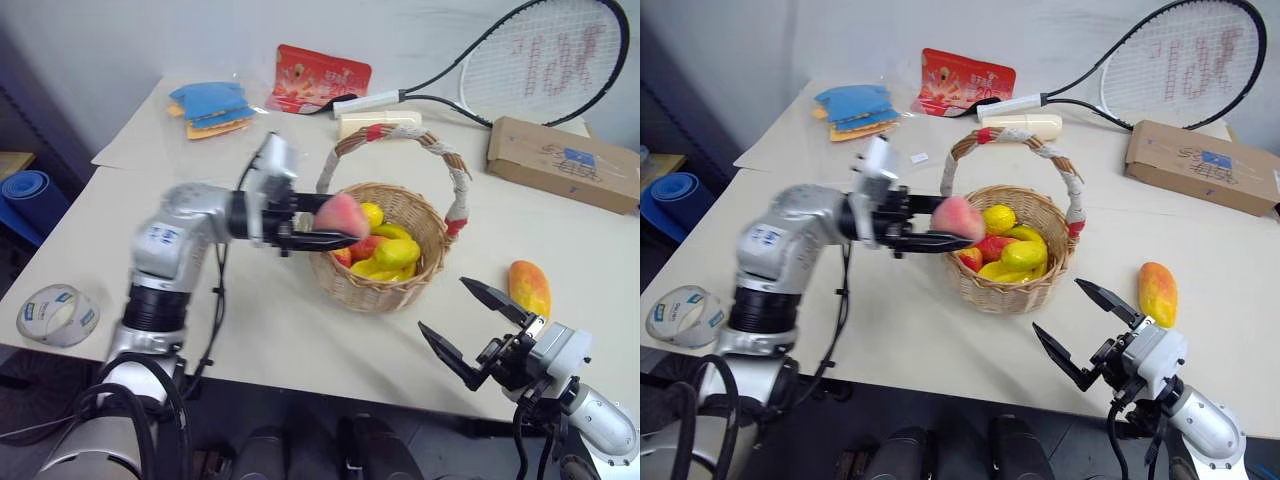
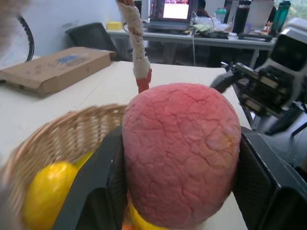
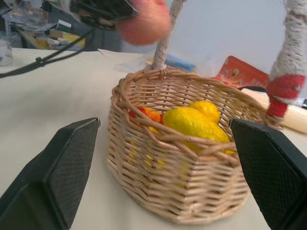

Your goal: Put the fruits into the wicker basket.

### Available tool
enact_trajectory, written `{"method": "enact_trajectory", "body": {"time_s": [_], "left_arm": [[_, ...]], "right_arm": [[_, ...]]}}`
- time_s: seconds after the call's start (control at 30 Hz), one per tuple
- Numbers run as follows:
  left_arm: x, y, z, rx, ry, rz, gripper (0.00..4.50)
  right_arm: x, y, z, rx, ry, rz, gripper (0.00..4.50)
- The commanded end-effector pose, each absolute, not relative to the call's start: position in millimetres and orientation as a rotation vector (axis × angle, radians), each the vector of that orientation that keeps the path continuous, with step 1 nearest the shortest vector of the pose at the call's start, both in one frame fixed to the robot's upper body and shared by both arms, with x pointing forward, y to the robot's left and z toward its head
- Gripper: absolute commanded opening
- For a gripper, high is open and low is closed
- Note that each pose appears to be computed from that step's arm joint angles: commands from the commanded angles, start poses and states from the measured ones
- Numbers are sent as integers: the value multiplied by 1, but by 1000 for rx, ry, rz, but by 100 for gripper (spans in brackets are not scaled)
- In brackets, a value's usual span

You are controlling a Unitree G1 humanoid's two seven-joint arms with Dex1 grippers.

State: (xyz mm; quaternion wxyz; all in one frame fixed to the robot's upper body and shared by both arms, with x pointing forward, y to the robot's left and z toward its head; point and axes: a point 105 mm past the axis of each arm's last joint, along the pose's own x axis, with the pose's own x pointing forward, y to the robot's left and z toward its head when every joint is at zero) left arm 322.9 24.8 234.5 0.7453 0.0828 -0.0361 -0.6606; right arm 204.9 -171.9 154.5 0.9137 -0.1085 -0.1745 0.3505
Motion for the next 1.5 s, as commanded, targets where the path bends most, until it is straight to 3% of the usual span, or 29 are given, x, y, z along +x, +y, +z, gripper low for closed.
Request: {"method": "enact_trajectory", "body": {"time_s": [0.03, 0.17, 0.3, 0.4, 0.47, 0.53, 0.7, 0.83, 0.93, 1.03, 1.13, 1.3, 1.5], "left_arm": [[337, 14, 235, 222, -117, -1295, 251], [341, 8, 208, 332, -25, -1279, 251], [339, 10, 225, 304, -79, -1314, 365], [317, 13, 234, 313, -158, -1443, 449], [300, 26, 243, 313, -219, -1515, 449], [290, 37, 248, 321, -251, -1550, 449], [273, 84, 271, 309, -324, -1552, 449], [268, 109, 262, 357, -201, -1536, 449], [259, 123, 251, 371, -122, -1552, 449], [255, 125, 245, 390, -115, -1558, 449], [258, 116, 247, 385, -181, -1534, 449], [260, 113, 246, 390, -176, -1515, 449], [259, 111, 244, 402, -173, -1511, 449]], "right_arm": [[201, -176, 160, -228, -407, 707, 450], [199, -180, 155, -234, -406, 675, 450], [199, -189, 152, -261, -400, 591, 450], [198, -207, 153, -322, -405, 479, 450], [199, -252, 147, -353, -323, 224, 450], [195, -281, 141, -379, -257, 86, 450], [166, -311, 127, -329, -154, 96, 450], [147, -339, 107, -267, -56, 1, 450], [145, -339, 109, -216, -34, 38, 450], [163, -326, 128, -139, -40, 116, 450], [212, -316, 145, -86, 151, 154, 450], [265, -298, 174, -38, 355, 182, 450], [314, -315, 189, -141, 460, -19, 450]]}}
